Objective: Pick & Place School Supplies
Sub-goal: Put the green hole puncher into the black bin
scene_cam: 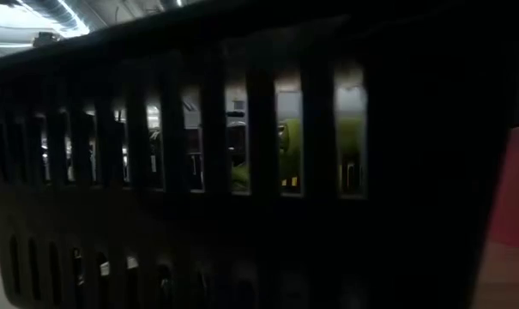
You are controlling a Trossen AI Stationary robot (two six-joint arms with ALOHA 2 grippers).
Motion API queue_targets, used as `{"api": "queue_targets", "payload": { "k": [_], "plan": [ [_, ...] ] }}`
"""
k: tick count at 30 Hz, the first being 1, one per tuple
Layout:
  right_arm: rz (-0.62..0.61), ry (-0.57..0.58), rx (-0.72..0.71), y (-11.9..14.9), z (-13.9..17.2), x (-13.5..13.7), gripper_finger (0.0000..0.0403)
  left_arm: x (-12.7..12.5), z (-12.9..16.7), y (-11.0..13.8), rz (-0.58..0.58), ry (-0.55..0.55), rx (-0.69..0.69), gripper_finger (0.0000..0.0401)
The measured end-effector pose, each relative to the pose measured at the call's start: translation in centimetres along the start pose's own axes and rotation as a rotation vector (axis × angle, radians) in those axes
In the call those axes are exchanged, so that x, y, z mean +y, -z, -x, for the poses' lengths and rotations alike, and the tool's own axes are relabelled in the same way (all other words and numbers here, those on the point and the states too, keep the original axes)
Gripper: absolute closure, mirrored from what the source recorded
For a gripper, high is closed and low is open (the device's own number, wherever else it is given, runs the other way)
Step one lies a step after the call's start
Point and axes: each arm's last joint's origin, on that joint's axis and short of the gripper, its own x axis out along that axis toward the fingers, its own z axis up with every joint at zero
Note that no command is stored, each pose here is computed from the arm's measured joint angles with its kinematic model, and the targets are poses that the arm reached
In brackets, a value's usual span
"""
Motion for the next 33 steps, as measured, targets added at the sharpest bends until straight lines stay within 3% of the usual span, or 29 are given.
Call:
{"api": "queue_targets", "payload": {
  "k": [9, 21, 33],
  "plan": [
    [-0.051, 0.023, -0.061, -0.6, -0.3, -0.2, 0.0279, 0.1, 0.0, -0.1, -0.001, -0.02, -0.034, 0.0298],
    [-0.12, 0.136, 0.045, 0.8, -4.6, -3.3, 0.0332, 0.0, 0.0, -0.1, 0.033, -0.013, -0.03, 0.0298],
    [-0.157, 0.082, 0.018, 0.8, -4.7, -3.5, 0.0365, 0.0, 0.0, -0.1, 0.032, -0.009, -0.022, 0.0298]
  ]
}}
